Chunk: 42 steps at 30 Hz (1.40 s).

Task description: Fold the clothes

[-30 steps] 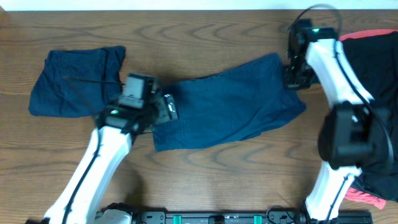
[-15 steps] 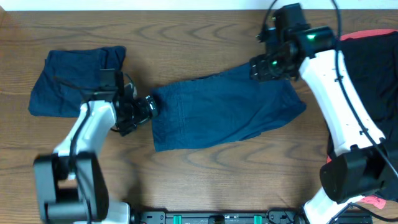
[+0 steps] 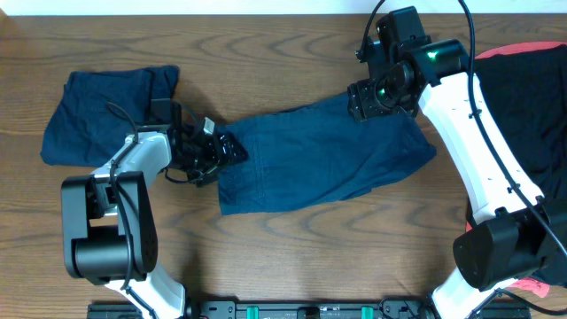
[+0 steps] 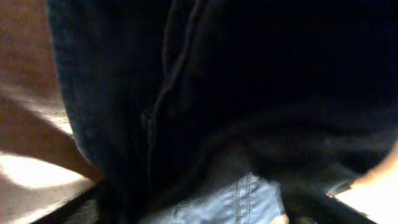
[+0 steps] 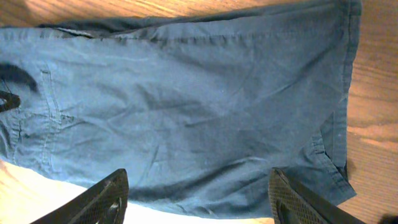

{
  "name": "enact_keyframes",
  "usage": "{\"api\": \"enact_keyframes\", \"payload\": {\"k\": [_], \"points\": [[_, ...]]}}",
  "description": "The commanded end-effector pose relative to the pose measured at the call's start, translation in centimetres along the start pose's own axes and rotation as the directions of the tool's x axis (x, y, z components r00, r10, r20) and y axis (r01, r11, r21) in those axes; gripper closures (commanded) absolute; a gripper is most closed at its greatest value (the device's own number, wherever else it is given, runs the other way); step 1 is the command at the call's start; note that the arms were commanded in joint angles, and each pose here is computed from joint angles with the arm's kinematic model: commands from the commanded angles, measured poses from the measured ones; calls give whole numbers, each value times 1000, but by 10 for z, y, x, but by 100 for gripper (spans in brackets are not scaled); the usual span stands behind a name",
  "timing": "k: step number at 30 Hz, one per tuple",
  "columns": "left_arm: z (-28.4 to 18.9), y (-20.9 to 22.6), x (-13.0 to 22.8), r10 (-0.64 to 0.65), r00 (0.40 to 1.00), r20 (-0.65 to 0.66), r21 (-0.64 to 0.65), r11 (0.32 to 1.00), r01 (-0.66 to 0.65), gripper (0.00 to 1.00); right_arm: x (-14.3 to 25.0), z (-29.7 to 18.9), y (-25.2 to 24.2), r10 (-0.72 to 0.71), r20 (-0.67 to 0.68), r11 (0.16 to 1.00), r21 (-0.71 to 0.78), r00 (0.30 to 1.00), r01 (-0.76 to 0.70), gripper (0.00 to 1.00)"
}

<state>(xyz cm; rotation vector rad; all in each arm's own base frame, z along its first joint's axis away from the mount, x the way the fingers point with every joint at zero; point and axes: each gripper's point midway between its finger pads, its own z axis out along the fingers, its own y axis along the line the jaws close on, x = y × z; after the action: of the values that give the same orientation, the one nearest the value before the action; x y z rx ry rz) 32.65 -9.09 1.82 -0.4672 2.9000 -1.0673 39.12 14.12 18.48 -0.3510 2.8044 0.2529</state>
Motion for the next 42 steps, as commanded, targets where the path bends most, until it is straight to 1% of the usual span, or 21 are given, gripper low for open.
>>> {"api": "enact_keyframes", "payload": {"k": [1, 4, 6, 8, 9, 10, 12, 13, 19, 21, 22, 23, 24, 26, 27, 29, 34, 37, 42], "points": [[17, 22, 15, -36, 998, -60, -43, 999, 33, 25, 1, 2, 1, 11, -6, 1000, -1, 1000, -11, 30], [18, 21, 14, -29, 998, -57, -42, 999, 27, 34, 1, 2, 1, 10, -7, 1000, -1, 1000, -10, 29], [19, 20, 14, -21, 998, -58, -42, 999, 19, 42, 1, 2, 1, 10, -7, 1000, -1, 1000, -10, 29], [20, 18, 14, -11, 998, -58, -41, 999, 9, 47, 1, 2, 2, 9, -7, 1000, -1, 1000, -9, 29], [21, 18, 14, -9, 998, -58, -41, 999, 7, 51, 1, 2, 2, 9, -8, 1000, -1, 1000, -9, 29], [21, 18, 14, -10, 998, -58, -42, 999, 7, 61, 2, 2, 2, 9, -9, 1000, -1, 1000, -9, 29], [21, 18, 14, -10, 998, -58, -41, 999, 8, 90, 2, 2, 2, -2, -12, 1000, -1, 1000, 2, 29], [20, 18, 14, -13, 998, -58, -41, 999, 10, 94, 3, 2, 1, -11, -14, 1000, -1, 1000, 11, 29], [11, 13, 21, -29, 997, -68, -46, 999, 26, 94, 9, 2, 2, -26, -37, 1000, -1, 999, 26, 29], [4, 7, 22, -23, 998, -60, -43, 999, 21, 94, 9, 2, 4, -31, -38, 1000, -3, 999, 31, 31], [-2, 3, 22, -18, 999, -51, -40, 999, 15, 94, 9, 3, 6, -36, -39, 999, -5, 999, 36, 34], [-10, -3, 22, -9, 999, -39, -36, 999, 8, 94, 10, 3, 9, -42, -39, 999, -8, 998, 41, 40], [-16, -9, 22, -1, 1000, -30, -33, 999, 0, 94, 10, 3, 12, -50, -40, 999, -10, 998, 49, 53], [-32, -22, 23, 17, 1000, -9, -26, 1000, -17, 94, 11, 5, 19, -57, -43, 998, -14, 997, 56, 86], [-42, -31, 22, 33, 999, 9, -21, 999, -32, 94, 13, 7, 22, -63, -45, 998, -17, 997, 63, 93], [-59, -46, 21, 62, 997, 43, -11, 998, -61, 94, 15, 11, 27, -76, -49, 997, -21, 996, 75, 99], [-95, -79, 16, 136, 980, 143, 12, 990, -139, 94, 29, 47, 43, -108, -61, 992, -70, 992, 104, 99], [-101, -84, 18, 126, 978, 164, 20, 991, -131, 94, 39, 73, 53, -107, -53, 990, -97, 993, 101, 99], [-103, -86, 18, 67, 984, 167, 33, 997, -74, 94, 54, 115, 92, -135, 15, 967, -216, 991, 136, 99]]}}
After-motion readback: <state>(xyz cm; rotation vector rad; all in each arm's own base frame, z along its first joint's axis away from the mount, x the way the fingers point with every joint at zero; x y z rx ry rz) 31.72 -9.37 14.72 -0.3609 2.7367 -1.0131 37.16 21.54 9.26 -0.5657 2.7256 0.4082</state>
